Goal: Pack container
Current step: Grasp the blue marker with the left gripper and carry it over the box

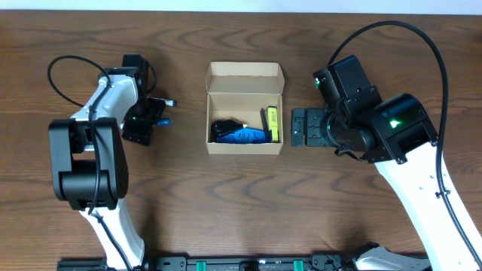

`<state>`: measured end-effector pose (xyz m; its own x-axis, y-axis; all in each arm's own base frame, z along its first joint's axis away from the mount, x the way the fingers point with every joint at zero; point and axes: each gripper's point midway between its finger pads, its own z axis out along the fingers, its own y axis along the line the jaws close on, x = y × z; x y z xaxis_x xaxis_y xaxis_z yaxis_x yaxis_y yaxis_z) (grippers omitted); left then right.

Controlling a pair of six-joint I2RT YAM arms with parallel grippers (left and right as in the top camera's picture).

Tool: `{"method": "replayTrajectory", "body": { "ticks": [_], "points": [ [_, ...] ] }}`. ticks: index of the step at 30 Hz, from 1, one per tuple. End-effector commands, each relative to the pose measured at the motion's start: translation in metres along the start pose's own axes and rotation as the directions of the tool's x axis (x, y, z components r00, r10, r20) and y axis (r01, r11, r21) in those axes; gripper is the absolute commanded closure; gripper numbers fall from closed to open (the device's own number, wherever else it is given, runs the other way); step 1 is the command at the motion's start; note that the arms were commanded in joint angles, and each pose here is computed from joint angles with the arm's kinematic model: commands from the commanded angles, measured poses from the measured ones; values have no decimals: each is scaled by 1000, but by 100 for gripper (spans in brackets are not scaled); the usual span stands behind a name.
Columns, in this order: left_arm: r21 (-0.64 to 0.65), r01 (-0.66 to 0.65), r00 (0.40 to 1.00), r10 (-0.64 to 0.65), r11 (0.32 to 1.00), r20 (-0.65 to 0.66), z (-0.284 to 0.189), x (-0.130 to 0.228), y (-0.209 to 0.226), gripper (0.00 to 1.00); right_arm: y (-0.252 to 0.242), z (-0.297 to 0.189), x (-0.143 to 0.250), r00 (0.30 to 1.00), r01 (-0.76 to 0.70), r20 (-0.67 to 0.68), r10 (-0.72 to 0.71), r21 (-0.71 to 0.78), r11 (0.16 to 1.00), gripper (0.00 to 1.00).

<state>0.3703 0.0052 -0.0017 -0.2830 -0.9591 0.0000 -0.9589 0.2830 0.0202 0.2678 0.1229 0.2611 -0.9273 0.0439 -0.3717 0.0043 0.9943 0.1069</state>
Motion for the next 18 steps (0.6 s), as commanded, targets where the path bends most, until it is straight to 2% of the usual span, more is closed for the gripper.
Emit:
{"method": "replayTrajectory", "body": {
  "ticks": [1,3,9,12,18],
  "points": [
    [-35,9,1000,-9,999,-3,13,-2,4,26,-3,-5,-3,1000,6,26,-6,4,1000,1],
    [-48,9,1000,-9,999,-2,17,-2,5,36,-3,-5,-3,1000,6,26,-6,4,1000,1],
    [-65,-12,1000,11,998,-17,23,0,7,77,-3,-5,-3,1000,5,26,-6,4,1000,1],
    [-66,-54,998,52,996,-36,23,3,9,93,-3,-5,-3,1000,5,27,-6,5,1000,1],
    [-90,-147,988,141,985,-63,5,9,22,94,-6,-5,-3,1000,6,25,-7,18,1000,1]
  ]
}}
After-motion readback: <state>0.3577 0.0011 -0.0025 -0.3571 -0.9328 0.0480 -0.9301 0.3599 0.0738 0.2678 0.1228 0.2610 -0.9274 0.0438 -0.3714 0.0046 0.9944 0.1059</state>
